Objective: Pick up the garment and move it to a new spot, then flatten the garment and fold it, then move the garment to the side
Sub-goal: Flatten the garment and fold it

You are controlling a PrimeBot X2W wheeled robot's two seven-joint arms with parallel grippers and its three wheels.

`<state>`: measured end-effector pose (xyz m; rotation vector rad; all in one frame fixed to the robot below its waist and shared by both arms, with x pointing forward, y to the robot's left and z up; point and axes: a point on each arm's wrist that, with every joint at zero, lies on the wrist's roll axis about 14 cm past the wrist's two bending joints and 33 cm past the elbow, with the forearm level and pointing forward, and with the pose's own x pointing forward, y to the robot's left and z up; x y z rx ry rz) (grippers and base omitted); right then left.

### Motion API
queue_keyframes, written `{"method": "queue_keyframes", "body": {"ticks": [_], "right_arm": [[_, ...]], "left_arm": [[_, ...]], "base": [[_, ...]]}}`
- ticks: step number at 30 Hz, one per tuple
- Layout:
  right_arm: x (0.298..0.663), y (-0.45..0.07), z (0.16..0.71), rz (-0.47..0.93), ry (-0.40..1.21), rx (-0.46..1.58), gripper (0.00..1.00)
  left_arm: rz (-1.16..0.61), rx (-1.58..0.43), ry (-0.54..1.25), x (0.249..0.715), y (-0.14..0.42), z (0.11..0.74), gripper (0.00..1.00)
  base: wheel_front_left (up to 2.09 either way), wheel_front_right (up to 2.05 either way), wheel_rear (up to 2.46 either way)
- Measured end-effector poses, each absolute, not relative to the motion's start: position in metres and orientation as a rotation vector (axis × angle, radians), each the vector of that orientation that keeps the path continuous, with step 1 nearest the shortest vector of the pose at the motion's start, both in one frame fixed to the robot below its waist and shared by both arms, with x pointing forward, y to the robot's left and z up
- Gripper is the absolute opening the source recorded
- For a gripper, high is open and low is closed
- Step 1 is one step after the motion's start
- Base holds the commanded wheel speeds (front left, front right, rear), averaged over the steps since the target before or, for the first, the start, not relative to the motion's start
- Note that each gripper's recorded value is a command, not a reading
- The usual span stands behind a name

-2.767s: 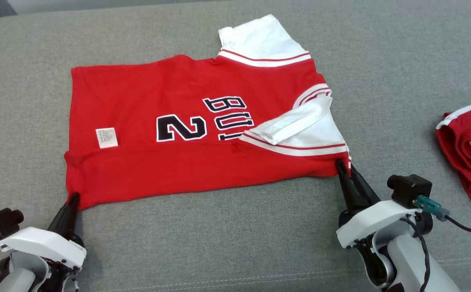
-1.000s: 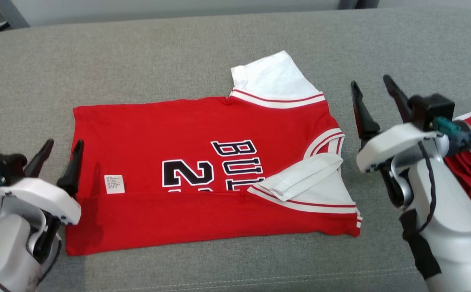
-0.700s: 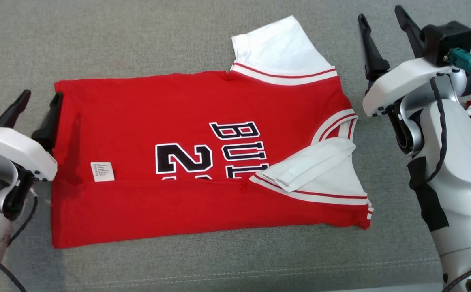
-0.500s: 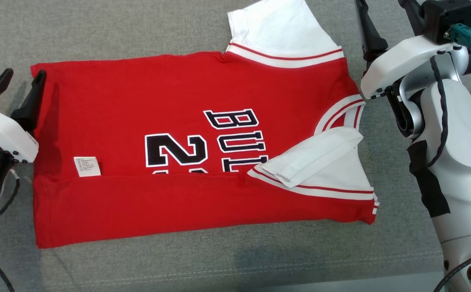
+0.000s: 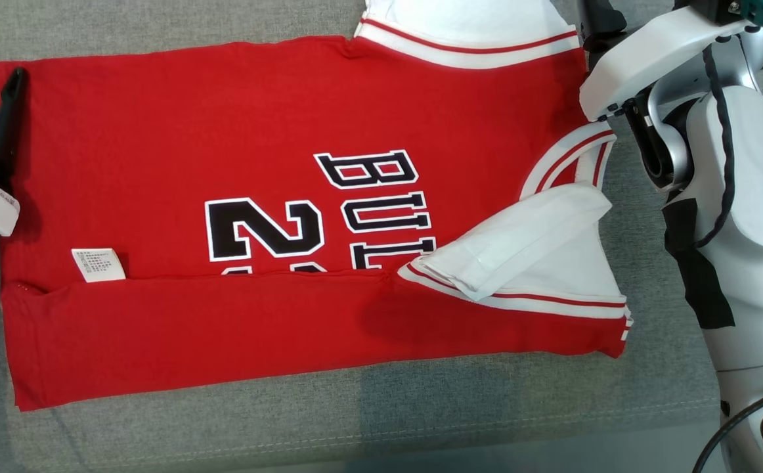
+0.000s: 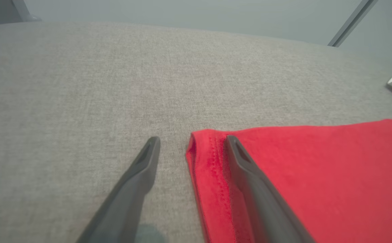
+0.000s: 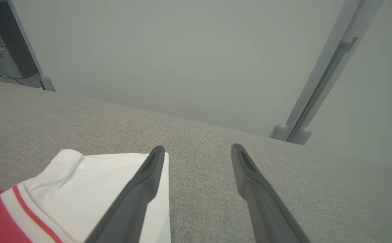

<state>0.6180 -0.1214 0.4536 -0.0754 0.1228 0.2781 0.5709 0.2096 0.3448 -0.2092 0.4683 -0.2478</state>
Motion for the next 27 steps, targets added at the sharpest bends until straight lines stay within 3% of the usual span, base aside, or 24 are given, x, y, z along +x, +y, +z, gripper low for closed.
{"method": "queue_keyframes", "body": {"ticks": [3, 4, 6, 7, 18, 27], "right_arm": [[0.619, -0.118, 0.448, 0.288, 0.135, -0.077, 1.0], [0.62, -0.117, 0.447, 0.29, 0.139, -0.076, 1.0], [0.621, -0.115, 0.446, 0.294, 0.139, -0.08, 1.0], [0.621, -0.114, 0.444, 0.295, 0.146, -0.082, 1.0], [0.651, -0.098, 0.436, 0.308, 0.183, -0.079, 1.0], [0.656, -0.085, 0.398, 0.327, 0.318, -0.068, 1.0]], "left_arm": [[-0.254, -0.212, 0.463, 0.572, 0.209, 0.343, 1.0], [-0.255, -0.216, 0.462, 0.572, 0.209, 0.343, 0.92], [-0.263, -0.215, 0.459, 0.573, 0.208, 0.343, 0.27], [-0.268, -0.211, 0.457, 0.573, 0.208, 0.344, 0.0], [-0.319, -0.223, 0.412, 0.572, 0.199, 0.355, 0.0], [-0.321, -0.225, 0.386, 0.567, 0.2, 0.357, 0.0]], "base": [[0.0, 0.0, 0.0], [0.0, 0.0, 0.0], [0.0, 0.0, 0.0], [0.0, 0.0, 0.0], [0.0, 0.0, 0.0], [0.0, 0.0, 0.0]]}}
